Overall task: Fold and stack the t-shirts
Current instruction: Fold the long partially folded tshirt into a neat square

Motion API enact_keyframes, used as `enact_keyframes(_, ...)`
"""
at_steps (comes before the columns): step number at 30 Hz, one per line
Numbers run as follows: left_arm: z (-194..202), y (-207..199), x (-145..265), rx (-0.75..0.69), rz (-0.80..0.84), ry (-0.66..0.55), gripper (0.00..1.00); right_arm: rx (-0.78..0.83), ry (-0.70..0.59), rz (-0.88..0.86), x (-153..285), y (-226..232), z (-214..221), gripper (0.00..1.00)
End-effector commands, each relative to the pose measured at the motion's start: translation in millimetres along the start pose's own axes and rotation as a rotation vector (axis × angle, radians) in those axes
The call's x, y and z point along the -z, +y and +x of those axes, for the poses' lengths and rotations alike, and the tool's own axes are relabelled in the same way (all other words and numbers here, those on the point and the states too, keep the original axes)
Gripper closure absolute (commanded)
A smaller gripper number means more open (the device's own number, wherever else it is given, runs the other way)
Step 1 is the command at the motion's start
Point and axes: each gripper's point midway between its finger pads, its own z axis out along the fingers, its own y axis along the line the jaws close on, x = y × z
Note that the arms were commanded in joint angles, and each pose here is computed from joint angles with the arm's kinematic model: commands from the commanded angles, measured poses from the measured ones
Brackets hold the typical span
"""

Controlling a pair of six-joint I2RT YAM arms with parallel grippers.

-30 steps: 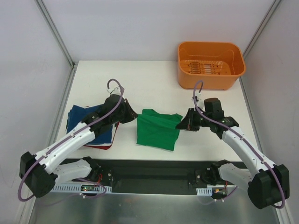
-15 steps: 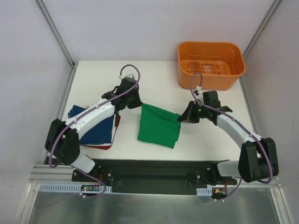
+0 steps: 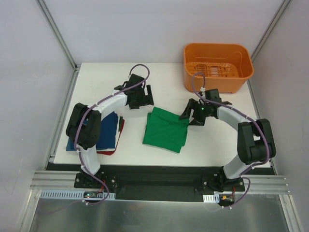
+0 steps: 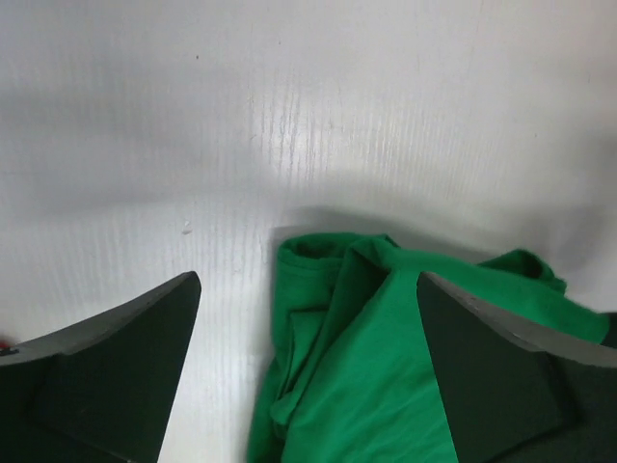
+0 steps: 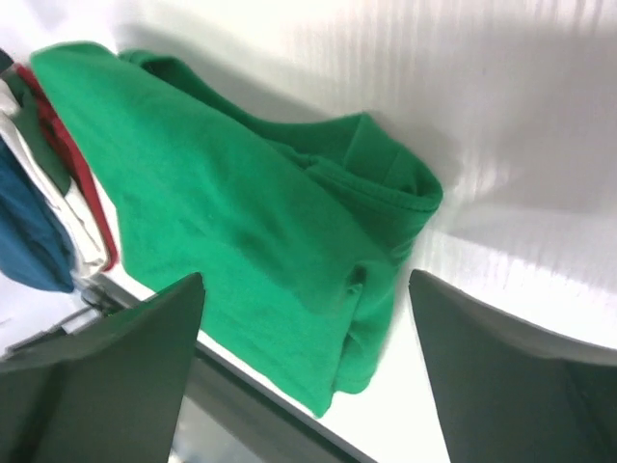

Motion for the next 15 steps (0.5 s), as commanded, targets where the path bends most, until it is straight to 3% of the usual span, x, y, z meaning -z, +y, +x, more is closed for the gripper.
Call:
enact_keyframes(1,-12,-16,55,-0.056,0.084,-0.085,0.01,0.113,-0.085,-0.035,26,25,-17,0.03)
enact_keyframes(10,21,1,127,-0.031,0.158,-0.165,0.01,0.258,-0.185,0.028,73,28,18,0.03)
enact_keyframes(15,45,6,142,-0.021,0.214,-0.152,0.01,0.338,-0.236,-0.153,90,65,26,0.03)
